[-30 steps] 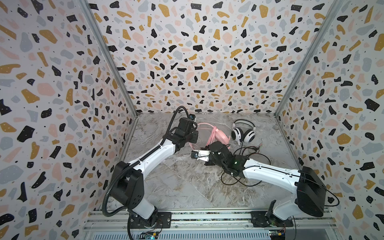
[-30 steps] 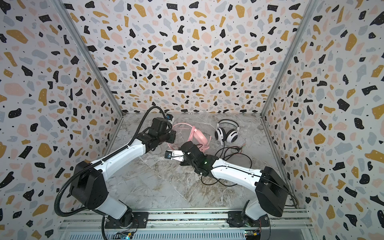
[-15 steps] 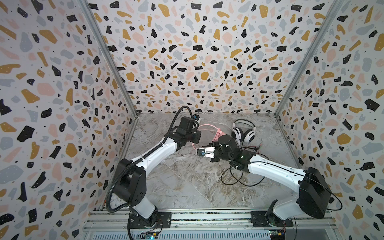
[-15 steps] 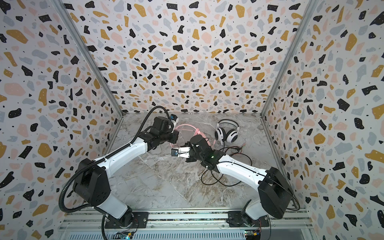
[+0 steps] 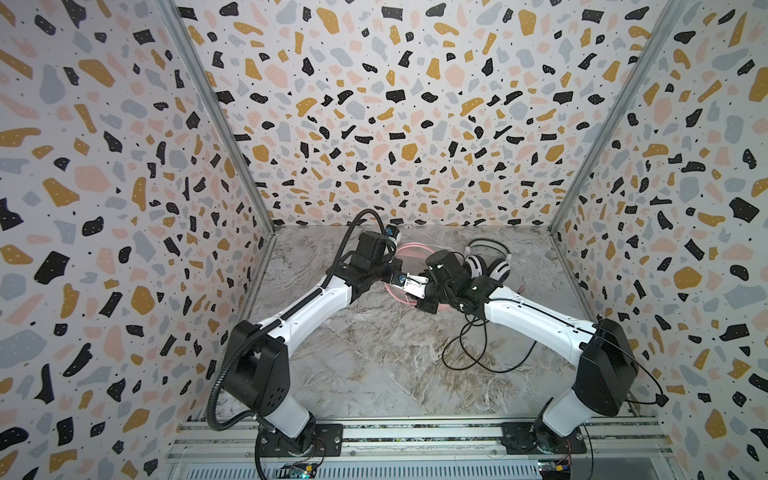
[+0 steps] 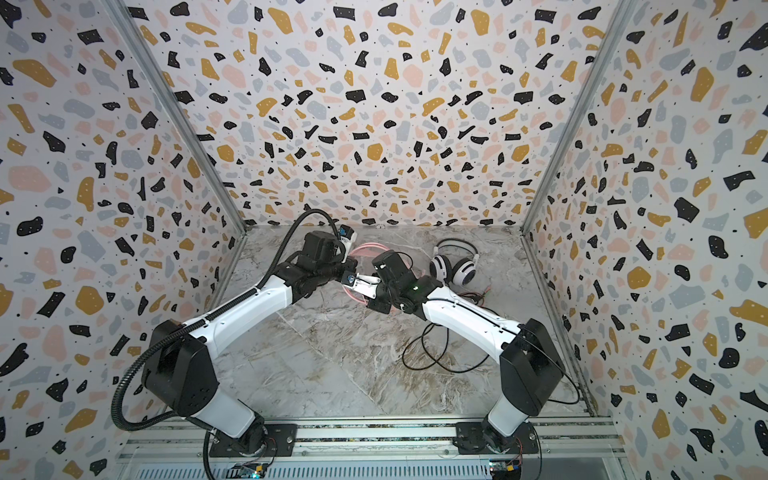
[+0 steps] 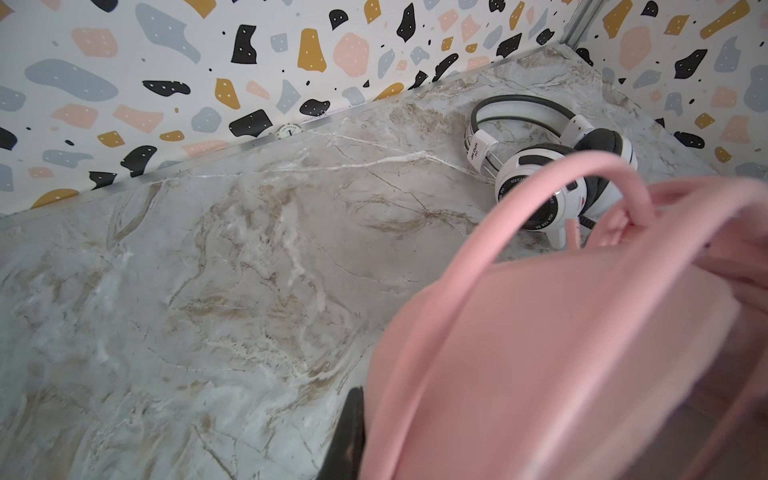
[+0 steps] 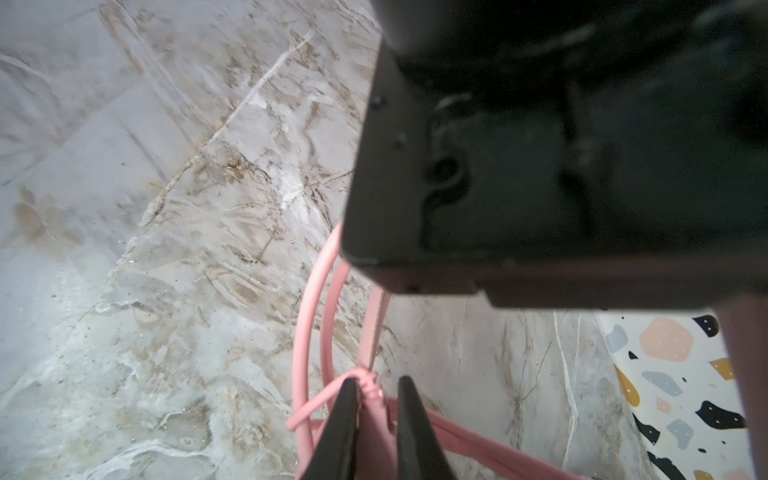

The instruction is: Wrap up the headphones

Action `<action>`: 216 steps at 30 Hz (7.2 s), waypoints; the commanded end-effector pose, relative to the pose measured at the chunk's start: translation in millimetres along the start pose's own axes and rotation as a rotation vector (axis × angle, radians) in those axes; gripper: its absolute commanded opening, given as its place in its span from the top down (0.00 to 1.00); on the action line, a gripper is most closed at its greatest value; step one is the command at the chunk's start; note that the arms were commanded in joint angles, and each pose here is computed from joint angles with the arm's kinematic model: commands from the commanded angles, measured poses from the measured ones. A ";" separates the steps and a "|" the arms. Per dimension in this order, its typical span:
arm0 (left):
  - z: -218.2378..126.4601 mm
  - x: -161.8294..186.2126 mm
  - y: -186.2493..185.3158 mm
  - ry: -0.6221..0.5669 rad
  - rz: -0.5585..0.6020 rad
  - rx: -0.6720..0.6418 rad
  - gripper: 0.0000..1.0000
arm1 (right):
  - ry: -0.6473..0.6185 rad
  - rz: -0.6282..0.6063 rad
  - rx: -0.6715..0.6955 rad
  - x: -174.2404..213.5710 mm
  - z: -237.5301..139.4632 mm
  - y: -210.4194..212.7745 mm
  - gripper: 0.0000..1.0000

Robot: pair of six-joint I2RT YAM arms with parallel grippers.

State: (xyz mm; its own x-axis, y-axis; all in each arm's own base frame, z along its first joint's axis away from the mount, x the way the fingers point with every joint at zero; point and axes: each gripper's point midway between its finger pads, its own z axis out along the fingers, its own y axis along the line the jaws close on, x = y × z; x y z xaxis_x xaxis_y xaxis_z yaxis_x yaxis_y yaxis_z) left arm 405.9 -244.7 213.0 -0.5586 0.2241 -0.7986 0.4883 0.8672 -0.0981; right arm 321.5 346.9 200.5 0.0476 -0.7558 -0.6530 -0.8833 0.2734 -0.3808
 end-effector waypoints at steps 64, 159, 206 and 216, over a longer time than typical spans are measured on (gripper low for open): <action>-115.9 -70.7 -46.8 -0.164 -0.270 0.362 1.00 | -0.624 0.787 -0.144 93.2 -76.4 6.3 0.19; -52.5 29.3 46.3 -0.234 -0.625 -0.025 1.00 | -0.535 0.833 -0.252 61.6 -57.7 110.2 1.00; 13.2 219.2 -2.7 0.106 -0.729 -0.043 0.97 | -0.402 1.349 -0.186 1.3 49.8 53.0 1.00; 4.5 235.5 -12.2 0.130 -0.734 -0.030 0.97 | -0.426 1.443 -0.178 8.2 70.4 52.9 1.00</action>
State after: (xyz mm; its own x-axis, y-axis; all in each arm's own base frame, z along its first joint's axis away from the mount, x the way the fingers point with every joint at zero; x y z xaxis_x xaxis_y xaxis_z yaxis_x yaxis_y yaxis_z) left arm 308.2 -157.8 27.0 -0.6691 -0.5078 -0.5426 -0.2275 0.8351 -0.5009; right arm 269.2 386.8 72.5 -0.8877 0.1425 -0.4379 -0.2734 0.6022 0.7501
